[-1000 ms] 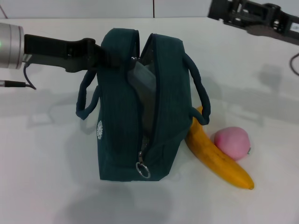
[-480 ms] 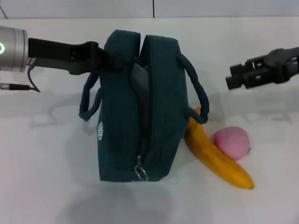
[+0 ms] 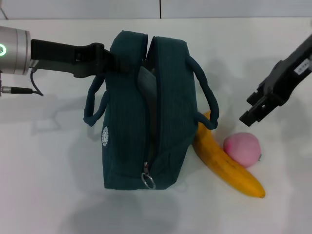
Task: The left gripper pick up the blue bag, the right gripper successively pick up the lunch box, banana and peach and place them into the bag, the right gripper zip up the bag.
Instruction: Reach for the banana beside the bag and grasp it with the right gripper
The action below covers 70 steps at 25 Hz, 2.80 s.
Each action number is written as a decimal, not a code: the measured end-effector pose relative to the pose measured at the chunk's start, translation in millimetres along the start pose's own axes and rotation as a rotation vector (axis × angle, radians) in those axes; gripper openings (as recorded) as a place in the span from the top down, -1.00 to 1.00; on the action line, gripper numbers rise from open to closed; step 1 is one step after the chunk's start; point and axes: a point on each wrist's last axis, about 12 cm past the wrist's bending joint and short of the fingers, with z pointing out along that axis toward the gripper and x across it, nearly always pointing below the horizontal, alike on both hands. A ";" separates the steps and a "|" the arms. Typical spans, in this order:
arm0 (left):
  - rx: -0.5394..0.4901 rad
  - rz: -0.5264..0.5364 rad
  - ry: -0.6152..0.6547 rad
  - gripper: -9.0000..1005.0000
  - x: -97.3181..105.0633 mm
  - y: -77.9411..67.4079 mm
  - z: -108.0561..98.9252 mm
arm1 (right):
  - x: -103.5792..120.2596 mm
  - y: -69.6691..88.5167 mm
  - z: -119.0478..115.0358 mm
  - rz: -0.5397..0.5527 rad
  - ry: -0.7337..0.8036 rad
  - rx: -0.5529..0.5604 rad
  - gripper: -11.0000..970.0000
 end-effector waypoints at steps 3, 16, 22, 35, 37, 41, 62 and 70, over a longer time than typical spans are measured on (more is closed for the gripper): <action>0.000 0.000 0.000 0.89 0.0 -0.1 0.0 | -17.1 8.6 10.9 -0.024 0.099 0.047 -0.31; 0.005 -0.008 0.001 0.89 2.7 0.6 1.6 | -29.6 18.1 44.3 -0.095 0.230 0.100 -0.33; 0.009 -0.010 0.003 0.89 4.4 0.7 3.2 | -30.6 16.1 62.4 -0.134 0.238 0.161 -0.33; 0.017 -0.015 0.008 0.89 6.7 1.7 5.8 | -36.9 21.4 78.6 -0.171 0.159 0.118 -0.34; 0.016 -0.015 0.007 0.89 6.9 2.0 5.6 | -37.8 23.2 79.0 -0.183 0.162 0.116 -0.35; 0.013 -0.023 0.006 0.89 9.1 4.2 4.4 | -38.6 26.4 77.9 -0.219 0.157 0.096 -0.35; 0.013 -0.019 0.002 0.89 7.5 3.5 4.7 | -33.5 38.9 71.7 -0.120 0.244 0.063 -0.81; 0.019 -0.019 -0.015 0.89 6.0 3.1 4.4 | -30.3 33.4 85.5 -0.136 0.221 0.102 -0.79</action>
